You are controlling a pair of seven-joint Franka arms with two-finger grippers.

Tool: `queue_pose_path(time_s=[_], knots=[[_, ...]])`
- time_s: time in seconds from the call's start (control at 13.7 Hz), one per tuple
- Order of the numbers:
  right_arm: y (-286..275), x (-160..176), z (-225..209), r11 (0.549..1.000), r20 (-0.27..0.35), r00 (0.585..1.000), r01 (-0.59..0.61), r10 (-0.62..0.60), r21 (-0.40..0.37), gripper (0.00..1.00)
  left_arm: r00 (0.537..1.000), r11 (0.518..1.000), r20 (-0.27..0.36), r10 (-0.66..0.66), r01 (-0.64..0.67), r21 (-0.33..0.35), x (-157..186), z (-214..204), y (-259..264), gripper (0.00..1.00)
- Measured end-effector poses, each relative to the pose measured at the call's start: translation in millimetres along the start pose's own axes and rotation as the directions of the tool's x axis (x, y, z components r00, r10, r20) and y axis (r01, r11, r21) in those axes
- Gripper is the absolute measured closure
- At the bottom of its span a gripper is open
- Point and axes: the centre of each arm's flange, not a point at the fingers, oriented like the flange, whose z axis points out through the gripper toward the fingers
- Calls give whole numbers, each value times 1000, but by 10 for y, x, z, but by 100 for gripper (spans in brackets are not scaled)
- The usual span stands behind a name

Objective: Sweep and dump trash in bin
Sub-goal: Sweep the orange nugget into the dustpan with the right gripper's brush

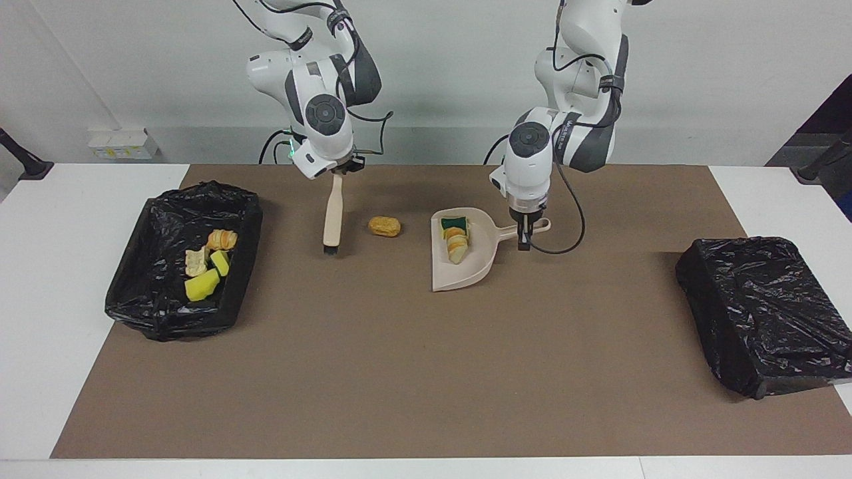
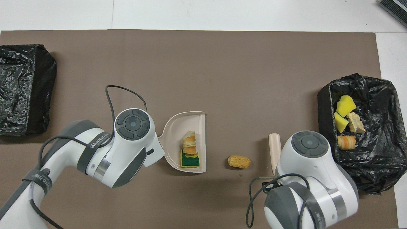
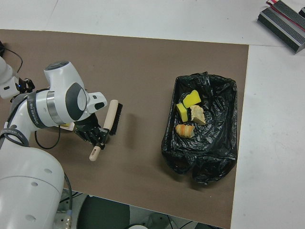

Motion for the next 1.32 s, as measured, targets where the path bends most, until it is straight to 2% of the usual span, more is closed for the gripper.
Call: queue_pose_path(time_s=[0.07,0.37,0.66,0.88,1.1,1.32], knots=[[-56,-30,123,1000,-3,1000,-5,5,14,74,1000,1000,1,12,-12,1,53,13,69,92],[-428,-99,413,989,-14,1000,-9,11,148,74,1000,1000,-1,25,-25,7,124,110,180,92],[-1141,-126,600,955,-88,996,30,-4,295,74,1000,1000,-7,20,-20,22,118,103,167,92],[-1652,-231,399,932,-136,989,99,-54,349,74,1000,1000,-8,16,-16,23,109,104,163,92],[-1922,-232,171,904,-134,989,109,-58,413,74,1000,1000,-8,1,0,18,43,126,151,92],[-2029,-263,76,900,-145,986,134,-80,414,74,1000,1000,-8,-14,14,15,-34,144,133,92]])
